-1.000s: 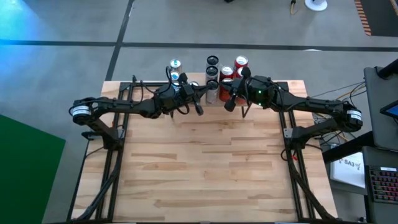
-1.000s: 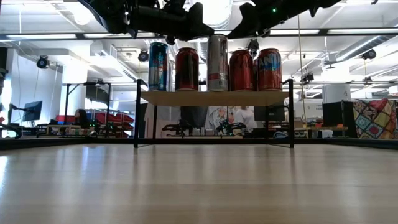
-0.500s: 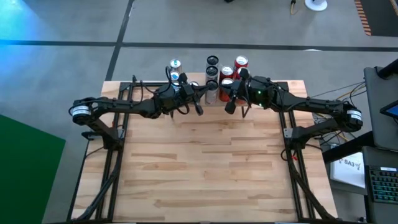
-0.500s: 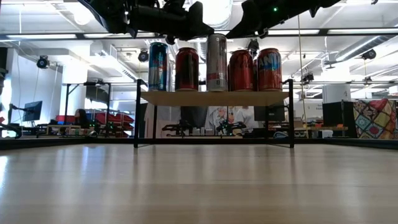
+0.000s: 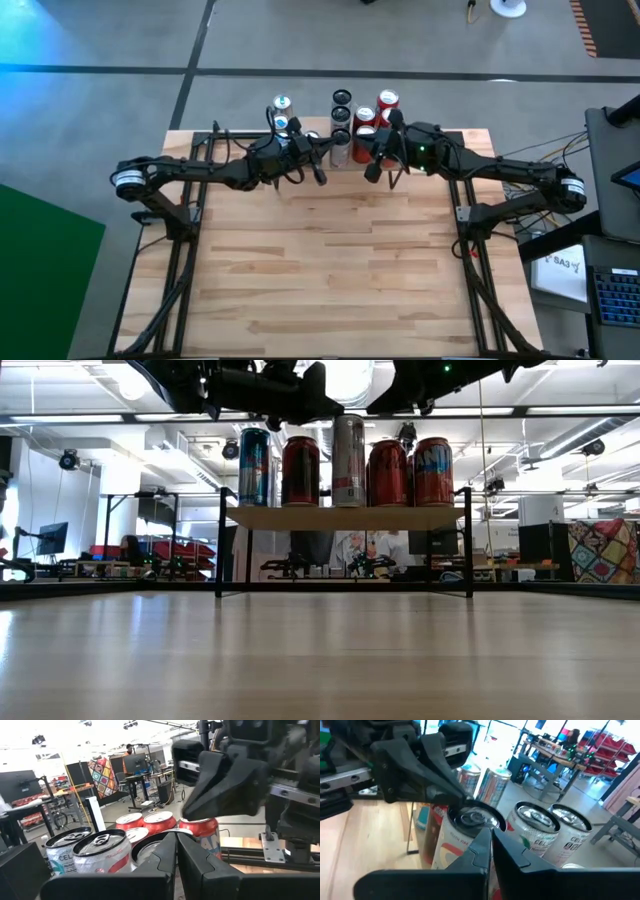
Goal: Place canned beverage on shelf
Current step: Put the white pink soda can on the shelf
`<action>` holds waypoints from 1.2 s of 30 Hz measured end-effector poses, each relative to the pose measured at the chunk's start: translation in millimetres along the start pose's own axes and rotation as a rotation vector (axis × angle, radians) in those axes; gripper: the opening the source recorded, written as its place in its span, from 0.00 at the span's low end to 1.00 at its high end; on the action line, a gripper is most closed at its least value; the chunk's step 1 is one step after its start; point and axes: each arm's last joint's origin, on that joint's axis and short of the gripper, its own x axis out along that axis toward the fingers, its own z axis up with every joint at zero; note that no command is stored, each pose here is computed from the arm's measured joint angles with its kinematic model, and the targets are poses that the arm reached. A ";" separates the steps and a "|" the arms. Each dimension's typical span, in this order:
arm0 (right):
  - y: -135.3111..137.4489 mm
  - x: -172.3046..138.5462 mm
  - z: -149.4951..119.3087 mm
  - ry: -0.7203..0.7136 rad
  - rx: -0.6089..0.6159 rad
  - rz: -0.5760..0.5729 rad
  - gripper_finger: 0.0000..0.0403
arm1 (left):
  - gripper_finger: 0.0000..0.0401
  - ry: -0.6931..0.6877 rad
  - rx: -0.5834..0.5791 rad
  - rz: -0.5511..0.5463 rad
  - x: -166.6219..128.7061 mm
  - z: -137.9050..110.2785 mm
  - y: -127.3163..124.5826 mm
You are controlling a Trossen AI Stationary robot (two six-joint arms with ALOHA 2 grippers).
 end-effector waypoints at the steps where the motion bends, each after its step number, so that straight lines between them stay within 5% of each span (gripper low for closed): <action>1: -0.3 0.0 0.9 -0.008 -0.002 -0.006 0.02 | 0.00 -0.002 0.002 -0.003 -0.8 1.4 -0.9; 8: -1.5 8.0 7.4 -0.015 -0.040 -0.018 0.02 | 0.00 -0.020 0.015 -0.032 -10.6 16.1 -6.2; 36: -0.8 19.8 4.2 0.070 -0.083 -0.056 0.02 | 0.00 0.102 0.025 -0.063 -8.1 -0.9 -12.9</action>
